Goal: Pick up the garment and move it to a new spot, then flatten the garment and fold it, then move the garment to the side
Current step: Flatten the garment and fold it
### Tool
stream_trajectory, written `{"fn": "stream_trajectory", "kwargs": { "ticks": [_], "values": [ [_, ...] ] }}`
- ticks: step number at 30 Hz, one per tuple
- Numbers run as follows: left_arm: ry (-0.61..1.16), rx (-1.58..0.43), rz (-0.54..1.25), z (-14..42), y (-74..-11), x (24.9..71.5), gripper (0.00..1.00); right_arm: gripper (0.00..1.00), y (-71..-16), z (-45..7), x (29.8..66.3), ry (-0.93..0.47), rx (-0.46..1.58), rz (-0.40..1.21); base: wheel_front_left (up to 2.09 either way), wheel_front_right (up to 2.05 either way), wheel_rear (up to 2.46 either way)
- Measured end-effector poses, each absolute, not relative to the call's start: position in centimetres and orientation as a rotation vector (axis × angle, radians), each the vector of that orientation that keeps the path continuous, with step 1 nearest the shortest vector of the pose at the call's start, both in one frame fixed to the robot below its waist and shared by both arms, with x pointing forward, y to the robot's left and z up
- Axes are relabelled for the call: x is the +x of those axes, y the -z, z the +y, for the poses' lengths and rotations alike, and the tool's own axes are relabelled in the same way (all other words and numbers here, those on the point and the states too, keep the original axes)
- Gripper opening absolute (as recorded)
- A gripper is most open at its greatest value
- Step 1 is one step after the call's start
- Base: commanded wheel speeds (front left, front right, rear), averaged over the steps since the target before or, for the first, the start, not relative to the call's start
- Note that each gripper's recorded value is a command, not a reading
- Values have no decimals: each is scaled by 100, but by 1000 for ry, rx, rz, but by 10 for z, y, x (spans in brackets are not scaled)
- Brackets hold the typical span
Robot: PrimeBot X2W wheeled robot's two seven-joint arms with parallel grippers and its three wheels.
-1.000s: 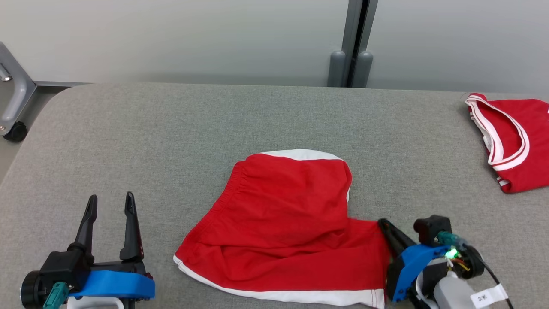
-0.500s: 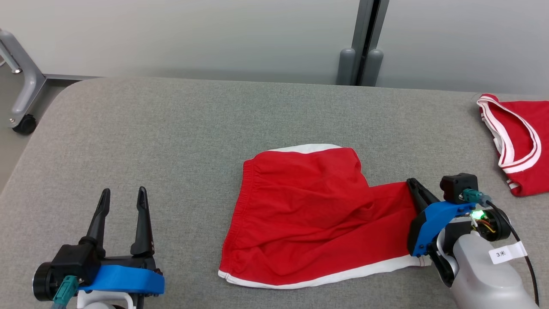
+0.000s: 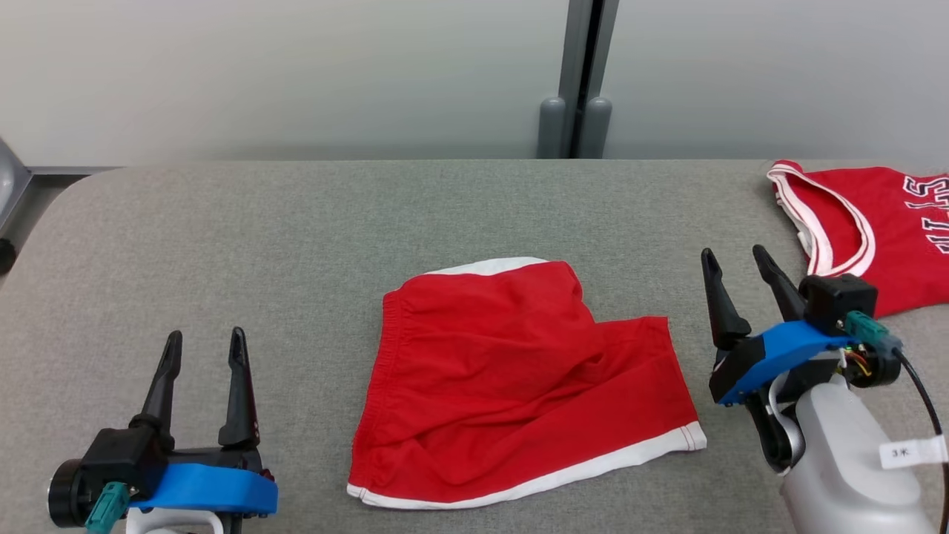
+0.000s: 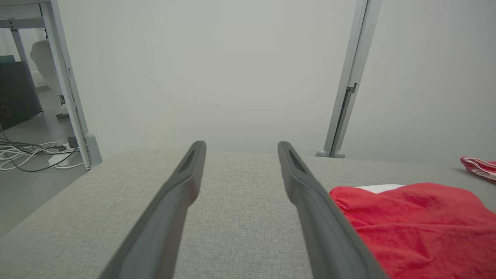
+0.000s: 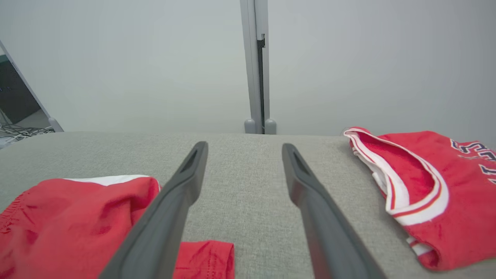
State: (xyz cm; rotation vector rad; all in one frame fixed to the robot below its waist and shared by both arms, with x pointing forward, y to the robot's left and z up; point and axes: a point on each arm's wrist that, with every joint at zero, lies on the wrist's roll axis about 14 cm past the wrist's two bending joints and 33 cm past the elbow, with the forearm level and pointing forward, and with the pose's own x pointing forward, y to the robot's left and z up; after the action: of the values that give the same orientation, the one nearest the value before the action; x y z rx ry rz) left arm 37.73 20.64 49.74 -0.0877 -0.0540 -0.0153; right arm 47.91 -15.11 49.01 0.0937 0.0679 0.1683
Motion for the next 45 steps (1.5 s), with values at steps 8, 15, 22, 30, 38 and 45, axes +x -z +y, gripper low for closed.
{"fn": "stream_trajectory", "kwargs": {
  "ticks": [8,15,22,30,38,45],
  "values": [
    [78,-84,-66,186,-502,381,100,100,-515,-163,443,-141,95,-53,0,0,0],
    [103,-70,-63,181,-502,381,100,100,-520,-163,416,-132,90,-93,0,0,0],
    [99,-58,-49,182,-497,377,100,100,-513,-160,398,-128,81,-85,0,0,0],
    [85,-55,-36,186,-493,373,100,100,-506,-162,384,-120,67,-46,0,0,0],
    [83,-56,-29,186,-491,372,100,100,-503,-157,382,-131,74,-20,0,0,0],
    [140,-68,15,167,-478,366,100,100,-474,-153,376,-143,73,75,0,0,0]
  ]
}}
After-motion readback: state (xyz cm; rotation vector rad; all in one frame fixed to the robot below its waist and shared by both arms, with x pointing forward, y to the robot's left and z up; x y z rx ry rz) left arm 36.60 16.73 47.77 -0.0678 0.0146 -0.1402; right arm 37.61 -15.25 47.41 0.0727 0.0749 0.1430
